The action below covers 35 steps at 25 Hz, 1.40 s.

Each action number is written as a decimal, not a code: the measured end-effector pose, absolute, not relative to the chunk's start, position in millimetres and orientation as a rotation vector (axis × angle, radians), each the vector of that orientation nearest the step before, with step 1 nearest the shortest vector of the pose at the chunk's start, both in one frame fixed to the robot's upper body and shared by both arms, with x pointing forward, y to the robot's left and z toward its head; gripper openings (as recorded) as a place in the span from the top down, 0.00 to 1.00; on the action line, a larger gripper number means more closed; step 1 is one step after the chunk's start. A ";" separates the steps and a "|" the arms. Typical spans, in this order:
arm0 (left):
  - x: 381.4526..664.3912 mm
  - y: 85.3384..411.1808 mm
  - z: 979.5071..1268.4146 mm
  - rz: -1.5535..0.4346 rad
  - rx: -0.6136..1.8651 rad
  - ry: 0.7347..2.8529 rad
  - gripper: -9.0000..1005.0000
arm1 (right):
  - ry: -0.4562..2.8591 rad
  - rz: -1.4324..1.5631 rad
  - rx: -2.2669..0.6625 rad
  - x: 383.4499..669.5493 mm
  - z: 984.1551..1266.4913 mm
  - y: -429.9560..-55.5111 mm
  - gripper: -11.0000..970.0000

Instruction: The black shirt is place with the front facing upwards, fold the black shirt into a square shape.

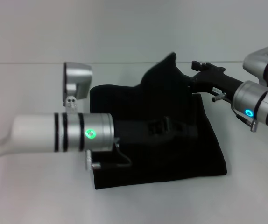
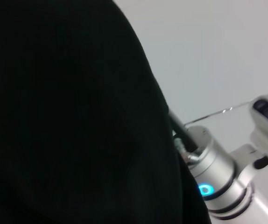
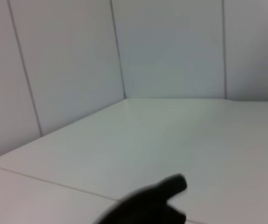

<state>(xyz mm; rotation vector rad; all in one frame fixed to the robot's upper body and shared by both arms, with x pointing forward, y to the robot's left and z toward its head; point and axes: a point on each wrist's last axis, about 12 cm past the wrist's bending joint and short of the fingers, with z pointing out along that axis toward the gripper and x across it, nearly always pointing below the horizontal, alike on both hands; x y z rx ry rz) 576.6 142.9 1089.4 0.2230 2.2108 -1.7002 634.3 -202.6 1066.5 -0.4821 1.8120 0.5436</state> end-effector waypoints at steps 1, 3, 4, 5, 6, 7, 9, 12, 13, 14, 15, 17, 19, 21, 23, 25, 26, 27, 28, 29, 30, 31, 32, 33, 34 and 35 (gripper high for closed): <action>575.3 137.9 1085.5 -1.693 0.226 2.222 0.85 | 1.816 0.541 -0.476 632.9 1065.0 -204.8 0.21; 573.8 128.7 1077.5 -1.660 0.228 2.242 0.84 | 1.825 0.538 -0.463 629.5 1061.1 -209.3 0.21; 572.4 124.1 1073.2 -1.643 0.228 2.253 0.84 | 1.831 0.536 -0.456 627.5 1058.8 -211.7 0.21; 572.9 120.5 1070.3 -1.619 0.228 2.261 0.84 | 1.838 0.531 -0.448 625.7 1056.6 -214.3 0.21; 572.9 116.2 1067.3 -1.595 0.230 2.272 0.84 | 1.844 0.527 -0.441 624.1 1054.7 -216.7 0.21; 574.0 113.2 1065.5 -1.570 0.233 2.281 0.84 | 1.850 0.519 -0.435 623.1 1053.2 -219.3 0.21; 575.4 110.5 1064.6 -1.549 0.233 2.290 0.84 | 1.858 0.510 -0.425 621.0 1050.7 -223.2 0.21; 578.2 112.1 1062.5 -1.518 0.198 2.295 0.83 | 1.873 0.496 -0.395 617.4 1046.3 -230.5 0.21; 579.4 113.1 1061.8 -1.509 0.180 2.294 0.83 | 1.877 0.491 -0.370 615.8 1044.6 -234.8 0.21; 580.1 113.9 1061.2 -1.502 0.166 2.293 0.83 | 1.881 0.485 -0.343 614.2 1042.9 -239.1 0.21; 580.6 114.3 1061.0 -1.499 0.158 2.291 0.83 | 1.884 0.480 -0.316 612.3 1041.0 -243.2 0.21; 581.2 113.9 1061.2 -1.495 0.157 2.286 0.82 | 1.889 0.473 -0.271 609.0 1038.0 -249.9 0.21; 581.6 111.4 1061.7 -1.491 0.172 2.286 0.82 | 1.893 0.466 -0.217 605.2 1034.8 -257.4 0.21; 581.1 108.2 1061.7 -1.489 0.184 2.292 0.82 | 1.892 0.462 -0.149 600.7 1031.6 -266.0 0.21; 580.5 106.2 1062.0 -1.494 0.196 2.292 0.82 | 1.885 0.458 -0.071 595.9 1028.8 -275.7 0.21; 578.9 105.0 1064.1 -1.521 0.213 2.277 0.81 | 1.872 0.456 -0.006 591.5 1026.9 -284.0 0.21; 578.1 104.4 1065.5 -1.540 0.219 2.265 0.81 | 1.866 0.456 0.014 589.1 1026.0 -287.0 0.21; 576.4 103.7 1068.0 -1.576 0.226 2.247 0.81 | 1.861 0.457 0.030 587.2 1025.3 -289.4 0.21; 575.0 103.1 1070.5 -1.609 0.231 2.228 0.81 | 1.857 0.460 0.041 585.7 1024.8 -290.9 0.21; 574.1 103.0 1073.1 -1.640 0.235 2.209 0.81 | 1.855 0.462 0.047 584.8 1024.5 -291.9 0.21; 573.0 103.0 1076.2 -1.673 0.242 2.187 0.81 | 1.854 0.462 0.052 584.2 1024.4 -292.8 0.21; 572.5 103.2 1078.7 -1.697 0.249 2.171 0.80 | 1.855 0.462 0.056 583.6 1024.0 -293.6 0.21; 572.0 103.5 1080.6 -1.716 0.253 2.158 0.80 | 1.855 0.462 0.057 583.3 1023.8 -294.0 0.21; 570.7 103.8 1083.0 -1.743 0.262 2.143 0.80 | 1.854 0.464 0.058 583.3 1023.9 -293.9 0.21; 568.9 104.0 1085.3 -1.774 0.274 2.127 0.80 | 1.852 0.468 0.058 583.1 1024.0 -293.5 0.21; 566.7 104.5 1088.7 -1.811 0.296 2.105 0.77 | 1.850 0.474 0.056 582.9 1024.1 -292.6 0.21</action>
